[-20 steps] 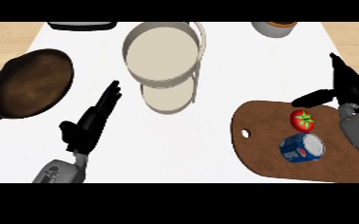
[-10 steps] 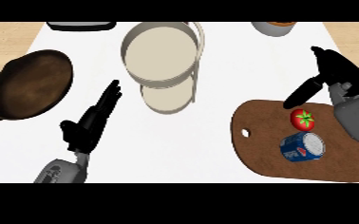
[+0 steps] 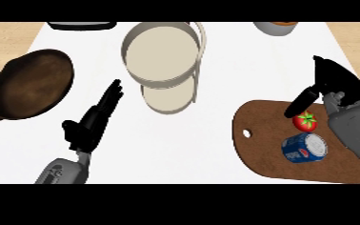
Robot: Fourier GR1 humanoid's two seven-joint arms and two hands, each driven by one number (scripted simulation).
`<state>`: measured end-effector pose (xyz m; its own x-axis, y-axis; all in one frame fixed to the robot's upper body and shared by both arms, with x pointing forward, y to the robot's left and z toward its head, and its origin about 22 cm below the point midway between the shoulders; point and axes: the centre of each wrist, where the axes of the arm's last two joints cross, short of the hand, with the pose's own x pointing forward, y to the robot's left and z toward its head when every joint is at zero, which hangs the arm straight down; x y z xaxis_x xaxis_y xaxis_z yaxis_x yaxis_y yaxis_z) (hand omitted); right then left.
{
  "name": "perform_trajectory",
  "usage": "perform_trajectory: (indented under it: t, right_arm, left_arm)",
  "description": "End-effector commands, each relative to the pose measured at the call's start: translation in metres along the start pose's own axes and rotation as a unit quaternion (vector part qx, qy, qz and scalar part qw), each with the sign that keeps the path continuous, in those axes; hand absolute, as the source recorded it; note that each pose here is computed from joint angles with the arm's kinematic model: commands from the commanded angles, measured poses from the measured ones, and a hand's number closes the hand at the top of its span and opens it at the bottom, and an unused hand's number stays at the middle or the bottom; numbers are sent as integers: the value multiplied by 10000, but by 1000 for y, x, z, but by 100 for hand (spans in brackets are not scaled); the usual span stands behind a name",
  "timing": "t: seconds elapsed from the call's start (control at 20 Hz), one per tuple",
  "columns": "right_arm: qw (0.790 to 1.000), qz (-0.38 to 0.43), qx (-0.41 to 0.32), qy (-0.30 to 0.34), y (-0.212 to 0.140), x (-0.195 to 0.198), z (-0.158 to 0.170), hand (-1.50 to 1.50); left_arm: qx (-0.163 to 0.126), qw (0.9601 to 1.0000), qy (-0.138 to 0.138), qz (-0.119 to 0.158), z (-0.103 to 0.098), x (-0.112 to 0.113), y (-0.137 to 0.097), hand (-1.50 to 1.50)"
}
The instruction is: Pick the tomato from the cutting board and place it in the tiered basket
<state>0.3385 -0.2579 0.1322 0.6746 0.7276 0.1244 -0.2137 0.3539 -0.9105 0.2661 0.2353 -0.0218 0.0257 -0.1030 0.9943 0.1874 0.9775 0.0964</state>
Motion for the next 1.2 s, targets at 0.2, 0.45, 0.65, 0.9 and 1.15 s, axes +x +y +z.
perform_trajectory:
  t: [0.2, 0.45, 0.65, 0.9, 1.15]
  right_arm:
    - [9908, -47, 384, 1294, 25, -16, -15, -150]
    - [9924, -85, 249, 1206, 46, -24, -18, -150]
    - [9874, -130, 298, 1549, 53, -30, -34, -150]
    - [9865, -147, 414, 1578, 55, -52, -40, -150]
    - [9858, -277, 455, 1593, 78, -64, -43, -150]
  left_arm:
    - [-2, 10000, -13, 34, -2, 5, 0, 0]
    - [-5, 10000, -5, -77, 3, -7, -8, 0]
    - [-96, 9999, -8, 52, 1, -5, -3, 0]
    - [2, 10000, -7, -22, -6, 2, -3, 0]
    - [-27, 10000, -29, 14, 7, 3, 13, 0]
